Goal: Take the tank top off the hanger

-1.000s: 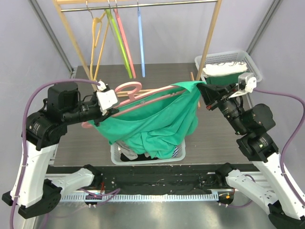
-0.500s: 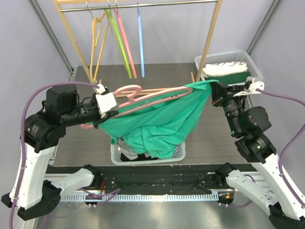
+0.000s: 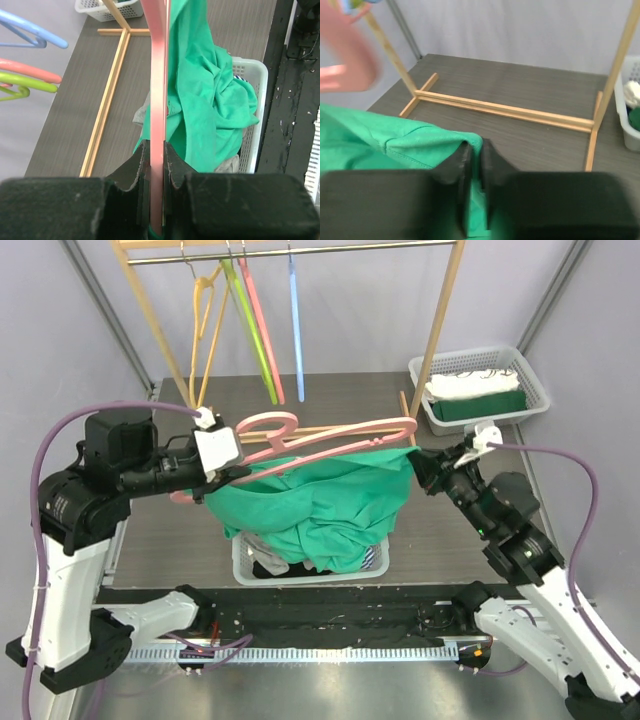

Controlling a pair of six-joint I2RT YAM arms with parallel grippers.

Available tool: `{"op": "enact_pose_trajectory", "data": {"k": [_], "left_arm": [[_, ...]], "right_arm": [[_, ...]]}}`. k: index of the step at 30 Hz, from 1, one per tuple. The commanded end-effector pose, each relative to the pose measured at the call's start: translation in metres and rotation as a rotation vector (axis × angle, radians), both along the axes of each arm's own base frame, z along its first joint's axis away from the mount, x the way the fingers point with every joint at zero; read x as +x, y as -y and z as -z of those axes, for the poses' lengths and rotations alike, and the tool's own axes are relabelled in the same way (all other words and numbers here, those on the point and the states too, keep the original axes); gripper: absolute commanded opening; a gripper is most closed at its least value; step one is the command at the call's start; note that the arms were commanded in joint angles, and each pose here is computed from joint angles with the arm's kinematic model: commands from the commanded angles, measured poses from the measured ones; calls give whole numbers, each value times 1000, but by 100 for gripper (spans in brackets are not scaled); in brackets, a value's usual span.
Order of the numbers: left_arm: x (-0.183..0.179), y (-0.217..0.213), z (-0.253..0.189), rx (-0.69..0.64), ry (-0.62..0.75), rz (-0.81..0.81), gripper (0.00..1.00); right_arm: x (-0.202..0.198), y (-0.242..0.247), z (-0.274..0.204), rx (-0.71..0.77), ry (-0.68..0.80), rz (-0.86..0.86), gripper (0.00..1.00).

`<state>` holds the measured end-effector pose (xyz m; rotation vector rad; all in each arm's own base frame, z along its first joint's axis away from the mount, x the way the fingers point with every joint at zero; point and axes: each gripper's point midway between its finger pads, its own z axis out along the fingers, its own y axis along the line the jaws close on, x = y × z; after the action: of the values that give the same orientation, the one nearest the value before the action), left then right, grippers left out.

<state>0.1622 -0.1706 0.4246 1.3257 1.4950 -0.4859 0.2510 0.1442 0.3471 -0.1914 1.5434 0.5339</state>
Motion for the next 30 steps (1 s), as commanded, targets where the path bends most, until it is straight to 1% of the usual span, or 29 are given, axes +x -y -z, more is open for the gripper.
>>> {"op": "enact_pose_trajectory", "data": {"k": [1,2,3,4,5,6,8,9,10,12,15,17,18,19,20,21,22,23,24,26,28,30], "left_arm": [[4,7,2,39,-32,50,0],[10,11,5,59,-53,62,0],[11,13,8,76,-57,80,0],[7,13,15,101,-87,97,0],[11,17,22,122,-110,111,0],[11,18,23,138,-100,131,0],[3,25,30,178,-116,178,0],[4,25,38,229,-112,183,0],[1,27,40,252,-103,199,0],[-5,31,48,303,-107,246,1],[-8,32,54,353,-117,276,1],[-8,35,55,381,-120,298,0],[-15,34,58,409,-140,319,0],[-12,36,60,415,-149,314,0],[-12,35,62,431,-139,311,0],[-15,35,63,443,-128,330,0],[-16,35,66,454,-124,336,0],[-16,34,67,465,-123,333,0],[-17,34,69,470,-128,334,0],[-19,33,73,479,-135,339,0],[-20,32,75,487,-141,340,0],[-21,31,78,495,-147,339,0]], "right_arm": [[-49,-3,-40,-9,111,-166,34],[-56,-1,-42,-19,112,-177,44],[-64,5,-48,-20,129,-175,66],[-72,10,-53,-29,125,-173,77],[-78,14,-56,-45,142,-174,88],[-85,18,-62,-44,161,-177,100],[-100,20,-74,-78,202,-213,100],[-104,21,-79,-85,216,-222,100],[-108,22,-87,-93,235,-229,100],[-111,21,-96,-128,272,-248,100],[-113,11,-111,-173,334,-304,100],[-104,5,-116,-213,340,-317,100],[-104,0,-114,-243,343,-348,100],[-109,-5,-119,-262,364,-392,100],[-102,-14,-114,-286,341,-427,99],[-104,-19,-107,-309,311,-466,96],[-109,-25,-111,-330,332,-519,94],[-103,-31,-107,-341,305,-545,90],[-104,-33,-108,-353,293,-565,83],[-101,-42,-104,-367,269,-615,75],[-104,-46,-107,-367,274,-645,75],[-106,-50,-106,-371,266,-684,76]]}}
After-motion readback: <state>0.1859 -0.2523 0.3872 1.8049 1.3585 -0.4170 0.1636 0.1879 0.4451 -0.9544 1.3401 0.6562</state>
